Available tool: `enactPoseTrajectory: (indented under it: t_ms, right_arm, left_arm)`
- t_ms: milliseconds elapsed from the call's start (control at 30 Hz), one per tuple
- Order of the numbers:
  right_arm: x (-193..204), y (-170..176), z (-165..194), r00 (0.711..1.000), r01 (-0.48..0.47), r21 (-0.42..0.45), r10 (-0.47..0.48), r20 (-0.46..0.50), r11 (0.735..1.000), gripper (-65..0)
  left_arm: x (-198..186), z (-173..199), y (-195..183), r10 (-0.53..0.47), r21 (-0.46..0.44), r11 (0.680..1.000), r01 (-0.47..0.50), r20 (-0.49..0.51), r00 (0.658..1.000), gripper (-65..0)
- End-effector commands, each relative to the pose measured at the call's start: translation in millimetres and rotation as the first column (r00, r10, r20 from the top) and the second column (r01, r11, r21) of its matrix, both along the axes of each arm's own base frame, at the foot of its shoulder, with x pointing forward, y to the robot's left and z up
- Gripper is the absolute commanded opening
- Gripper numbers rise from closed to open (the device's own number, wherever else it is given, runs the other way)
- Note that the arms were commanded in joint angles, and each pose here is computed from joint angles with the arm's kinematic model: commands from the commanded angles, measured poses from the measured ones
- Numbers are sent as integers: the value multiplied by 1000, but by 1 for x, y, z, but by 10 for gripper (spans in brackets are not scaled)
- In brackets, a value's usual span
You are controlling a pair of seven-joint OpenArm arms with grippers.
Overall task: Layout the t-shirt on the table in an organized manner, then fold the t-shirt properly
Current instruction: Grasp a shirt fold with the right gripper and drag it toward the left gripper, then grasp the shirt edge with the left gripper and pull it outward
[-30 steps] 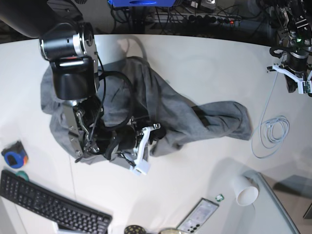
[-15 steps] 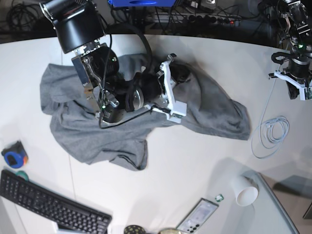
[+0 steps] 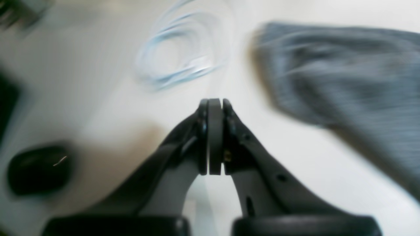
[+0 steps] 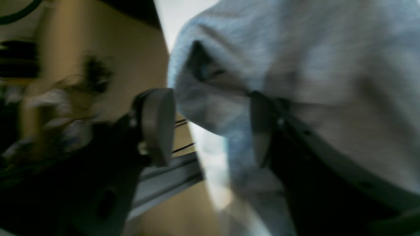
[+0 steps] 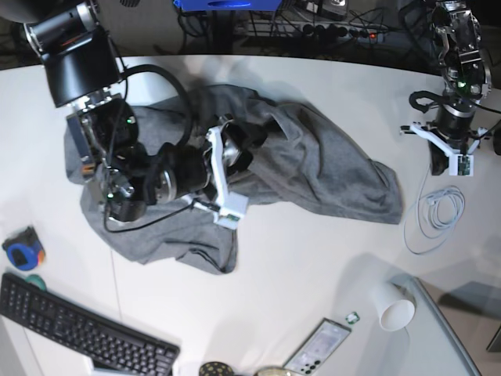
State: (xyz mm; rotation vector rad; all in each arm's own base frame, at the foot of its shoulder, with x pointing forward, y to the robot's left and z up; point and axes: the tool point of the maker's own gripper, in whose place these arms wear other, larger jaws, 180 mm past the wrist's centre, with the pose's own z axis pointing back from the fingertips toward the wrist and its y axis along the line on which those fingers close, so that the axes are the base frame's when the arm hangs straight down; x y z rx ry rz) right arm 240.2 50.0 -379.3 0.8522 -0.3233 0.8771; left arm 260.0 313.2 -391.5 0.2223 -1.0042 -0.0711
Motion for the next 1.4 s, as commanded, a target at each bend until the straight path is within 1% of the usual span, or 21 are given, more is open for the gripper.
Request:
enactPoseTrajectory:
  t_ms: [0, 100, 133, 200, 233, 267, 333, 433, 500, 567, 633, 733, 800, 867, 967, 1100, 1167, 1200, 1267, 1300, 1367]
  right_arm:
    - [17, -8, 15, 997, 23, 28, -25, 67, 999, -378]
    - [41, -49, 18, 981, 144, 40, -148, 129, 989, -471]
    - [49, -63, 13, 971, 206, 36, -209, 121, 978, -516]
    - [65, -95, -5, 933, 352, 3, -351, 78, 936, -641]
    - [72, -114, -18, 903, 429, -25, -427, 55, 903, -650]
    - [81, -132, -27, 870, 493, -44, -491, 46, 869, -641]
    - [93, -162, -41, 815, 579, -67, -578, 45, 812, -635]
    - [103, -200, -59, 747, 663, -107, -663, 45, 741, -645]
    - [103, -223, -70, 714, 697, -146, -698, 53, 702, -645]
    - [100, -239, -83, 708, 701, -205, -702, 80, 683, -645]
    - [93, -252, -96, 721, 683, -277, -684, 111, 675, -645]
    - [88, -247, -113, 748, 650, -340, -652, 125, 680, -647]
    - [88, -247, -123, 750, 645, -366, -647, 136, 671, -647]
    - [95, -247, -128, 737, 661, -365, -659, 150, 656, -647]
    - [107, -256, -132, 695, 704, -354, -700, 164, 615, -647]
    - [129, -276, -121, 647, 751, -334, -735, 203, 569, -645]
    - [137, -281, -114, 640, 759, -326, -737, 217, 564, -645]
    - [137, -290, -112, 633, 765, -331, -740, 226, 553, -645]
    - [142, -297, -106, 626, 772, -326, -742, 240, 546, -647]
    - [142, -299, -104, 628, 770, -330, -739, 242, 546, -647]
    - [142, -293, -100, 654, 750, -336, -718, 241, 570, -648]
  left_arm:
    - [10, 14, -14, -27, -5, 1000, 28, 58, 998, -650]
    - [21, 18, -65, -98, -66, 992, 105, 99, 990, -650]
    - [23, 16, -78, -115, -85, 989, 124, 102, 988, -650]
    - [29, 10, -100, -156, -111, 980, 166, 99, 983, -650]
    - [30, 2, -108, -173, -120, 976, 182, 81, 982, -650]
    - [31, -9, -112, -190, -110, 975, 194, 51, 981, -650]
    - [30, -27, -112, -212, -71, 975, 211, -4, 977, -650]
    - [28, -50, -105, -228, -7, 974, 228, -86, 970, -650]
    - [31, -62, -100, -226, 17, 973, 230, -126, 966, -650]
    - [36, -72, -95, -222, 26, 973, 229, -156, 962, -650]
    - [46, -78, -93, -217, 21, 975, 223, -169, 961, -650]
    - [69, -79, -91, -203, 9, 978, 207, -164, 965, -650]
    - [88, -76, -92, -197, -3, 980, 199, -153, 968, -650]
    - [108, -74, -101, -220, -9, 975, 221, -150, 964, -650]
    - [133, -71, -113, -254, -13, 967, 255, -151, 955, -650]
    - [158, -57, -120, -275, -12, 961, 275, -98, 956, -650]
    - [164, -51, -118, -267, -13, 964, 266, -83, 960, -650]
    - [166, -47, -117, -264, -12, 964, 264, -73, 962, -650]
    - [172, -33, -114, -262, 7, 965, 263, -35, 964, -650]
    - [171, -25, -110, -252, 13, 968, 252, -11, 968, -650]
    - [160, -9, -91, -197, 29, 980, 196, 31, 980, -650]
